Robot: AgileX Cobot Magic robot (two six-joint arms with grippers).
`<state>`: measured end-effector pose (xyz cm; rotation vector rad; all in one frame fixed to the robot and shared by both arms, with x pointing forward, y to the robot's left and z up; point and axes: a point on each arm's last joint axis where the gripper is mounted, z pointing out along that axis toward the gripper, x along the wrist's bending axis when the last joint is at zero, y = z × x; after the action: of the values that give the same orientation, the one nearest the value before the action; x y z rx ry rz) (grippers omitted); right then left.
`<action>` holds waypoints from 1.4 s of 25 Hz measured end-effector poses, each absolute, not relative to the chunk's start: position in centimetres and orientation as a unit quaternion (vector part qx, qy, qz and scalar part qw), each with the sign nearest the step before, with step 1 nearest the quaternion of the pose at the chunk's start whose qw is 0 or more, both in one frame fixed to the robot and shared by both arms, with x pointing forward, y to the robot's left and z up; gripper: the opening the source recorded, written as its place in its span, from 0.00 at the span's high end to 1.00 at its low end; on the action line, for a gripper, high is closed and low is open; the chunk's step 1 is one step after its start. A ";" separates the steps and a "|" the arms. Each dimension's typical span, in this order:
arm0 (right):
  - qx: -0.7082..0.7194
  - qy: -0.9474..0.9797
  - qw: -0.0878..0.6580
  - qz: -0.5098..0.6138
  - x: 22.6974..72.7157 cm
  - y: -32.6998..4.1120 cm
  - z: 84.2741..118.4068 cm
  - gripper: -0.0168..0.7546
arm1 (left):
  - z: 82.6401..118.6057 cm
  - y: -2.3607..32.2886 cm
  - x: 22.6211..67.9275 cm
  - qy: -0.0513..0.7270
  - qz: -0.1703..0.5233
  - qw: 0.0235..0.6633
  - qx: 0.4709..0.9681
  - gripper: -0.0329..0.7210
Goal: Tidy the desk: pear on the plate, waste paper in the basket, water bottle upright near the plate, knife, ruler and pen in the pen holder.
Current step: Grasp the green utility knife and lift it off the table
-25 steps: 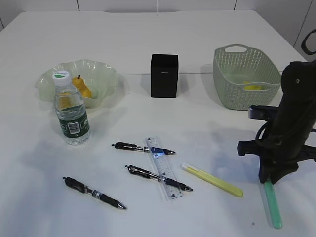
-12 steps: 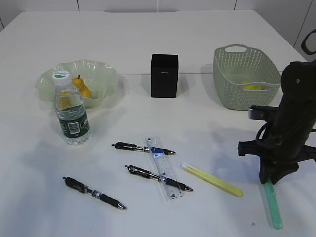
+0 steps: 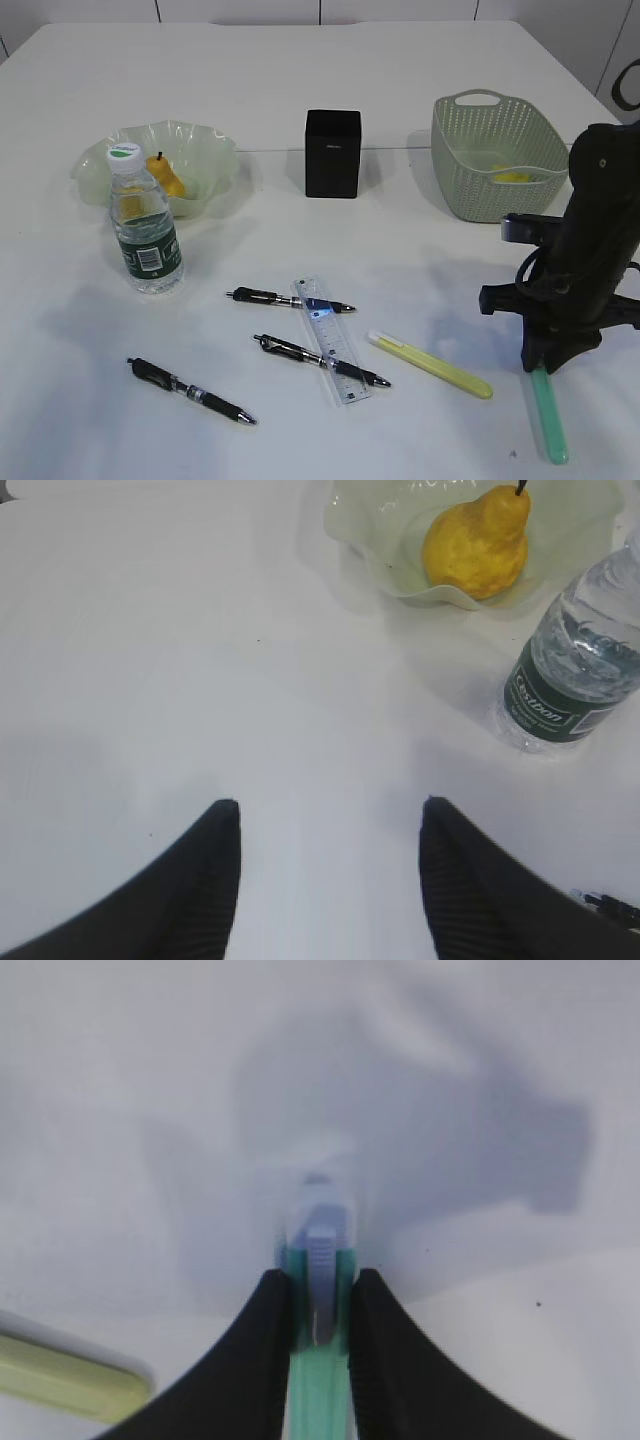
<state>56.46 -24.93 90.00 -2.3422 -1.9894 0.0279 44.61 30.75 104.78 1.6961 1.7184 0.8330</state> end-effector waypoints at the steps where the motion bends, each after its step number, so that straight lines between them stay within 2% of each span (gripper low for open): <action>1: -0.761 -0.648 0.034 0.007 56.6 -24.9 90.1 0.82 | 104.8 30.8 44.6 0.644 0.312 0.290 0.636 0.42; 10: -0.746 -0.665 0.009 -0.033 59.3 -24.5 92.8 0.82 | 104.8 30.8 44.6 0.644 0.312 0.290 0.636 0.42; 23: -0.692 -0.720 -0.002 -0.046 59.9 -23.5 93.7 0.82 | 104.8 30.7 44.6 0.649 0.307 0.295 0.630 0.42; 28: -0.657 -0.750 -0.023 -0.077 61.0 -21.6 95.3 0.82 | 104.8 30.7 44.6 0.649 0.306 0.295 0.630 0.42; 35: -0.646 -0.750 -0.062 -0.129 63.1 -20.9 98.2 0.82 | 104.6 30.7 44.5 0.653 0.299 0.288 0.634 0.42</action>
<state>63.10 -20.92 98.16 -2.1123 -2.4546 -0.4233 44.47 30.68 104.61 1.6923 1.7444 0.7983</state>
